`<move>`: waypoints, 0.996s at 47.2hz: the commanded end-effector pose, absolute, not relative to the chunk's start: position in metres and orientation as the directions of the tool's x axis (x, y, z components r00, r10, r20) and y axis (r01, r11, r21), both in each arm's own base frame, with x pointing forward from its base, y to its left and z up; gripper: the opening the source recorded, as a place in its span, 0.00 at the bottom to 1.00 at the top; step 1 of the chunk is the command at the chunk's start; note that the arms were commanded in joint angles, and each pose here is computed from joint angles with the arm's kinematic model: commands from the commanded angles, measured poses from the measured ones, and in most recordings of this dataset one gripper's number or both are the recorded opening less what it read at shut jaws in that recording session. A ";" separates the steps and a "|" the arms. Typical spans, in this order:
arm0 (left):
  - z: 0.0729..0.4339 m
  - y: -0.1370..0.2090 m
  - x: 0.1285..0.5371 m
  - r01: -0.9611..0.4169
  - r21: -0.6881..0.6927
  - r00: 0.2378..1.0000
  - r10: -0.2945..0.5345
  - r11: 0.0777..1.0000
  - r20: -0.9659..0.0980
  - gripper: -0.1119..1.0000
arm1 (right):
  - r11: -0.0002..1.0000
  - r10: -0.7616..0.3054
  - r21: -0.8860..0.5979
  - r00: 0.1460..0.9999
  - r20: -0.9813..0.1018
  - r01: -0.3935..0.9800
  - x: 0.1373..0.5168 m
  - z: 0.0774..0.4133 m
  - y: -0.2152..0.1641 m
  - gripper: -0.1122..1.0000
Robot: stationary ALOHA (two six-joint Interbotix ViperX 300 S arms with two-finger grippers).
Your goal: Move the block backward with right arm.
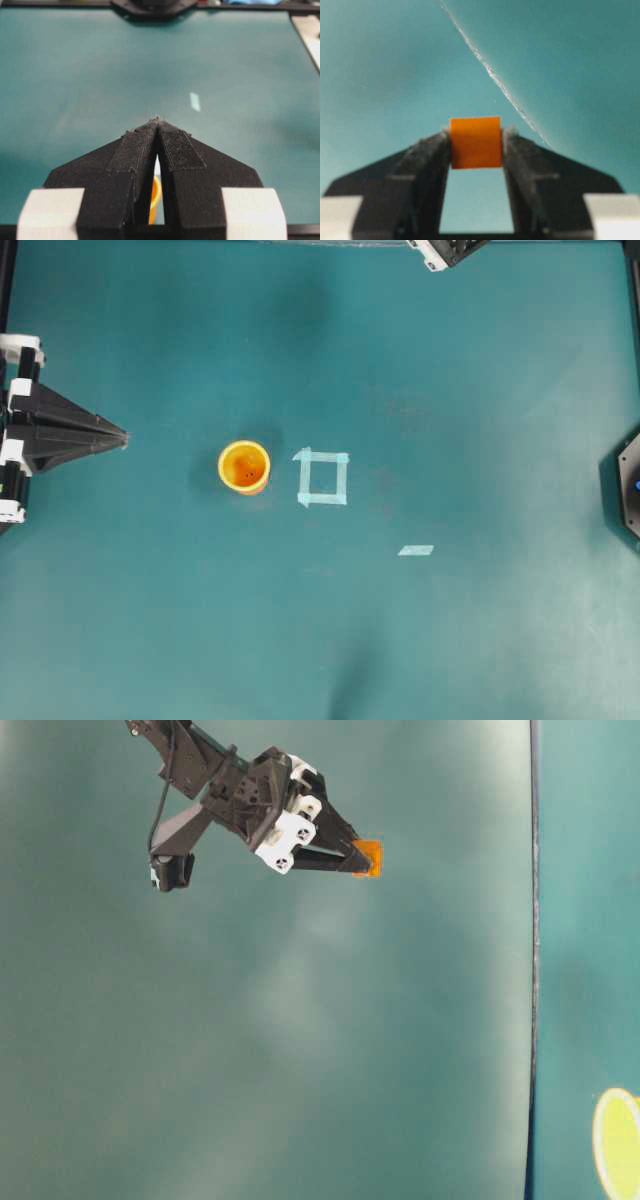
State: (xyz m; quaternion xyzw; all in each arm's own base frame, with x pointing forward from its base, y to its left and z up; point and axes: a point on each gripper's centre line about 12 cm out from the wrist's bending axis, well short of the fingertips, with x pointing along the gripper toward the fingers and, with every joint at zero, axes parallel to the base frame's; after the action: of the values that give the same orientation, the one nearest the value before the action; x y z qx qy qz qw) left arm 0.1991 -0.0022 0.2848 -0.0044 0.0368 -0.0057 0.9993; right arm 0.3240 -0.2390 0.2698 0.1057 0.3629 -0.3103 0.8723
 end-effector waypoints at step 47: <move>0.295 -0.002 0.201 0.012 -0.006 0.999 -0.012 1.000 -0.046 0.10 | 0.785 -0.479 -0.040 0.566 -0.671 0.618 0.324 0.279 -0.240 0.46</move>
State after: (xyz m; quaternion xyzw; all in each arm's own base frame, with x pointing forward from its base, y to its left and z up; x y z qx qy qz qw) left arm 0.1991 -0.0022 0.2850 -0.0044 0.0361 -0.0057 0.9993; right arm 0.3236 -0.2394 0.2687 0.1055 0.3615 -0.3107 0.8727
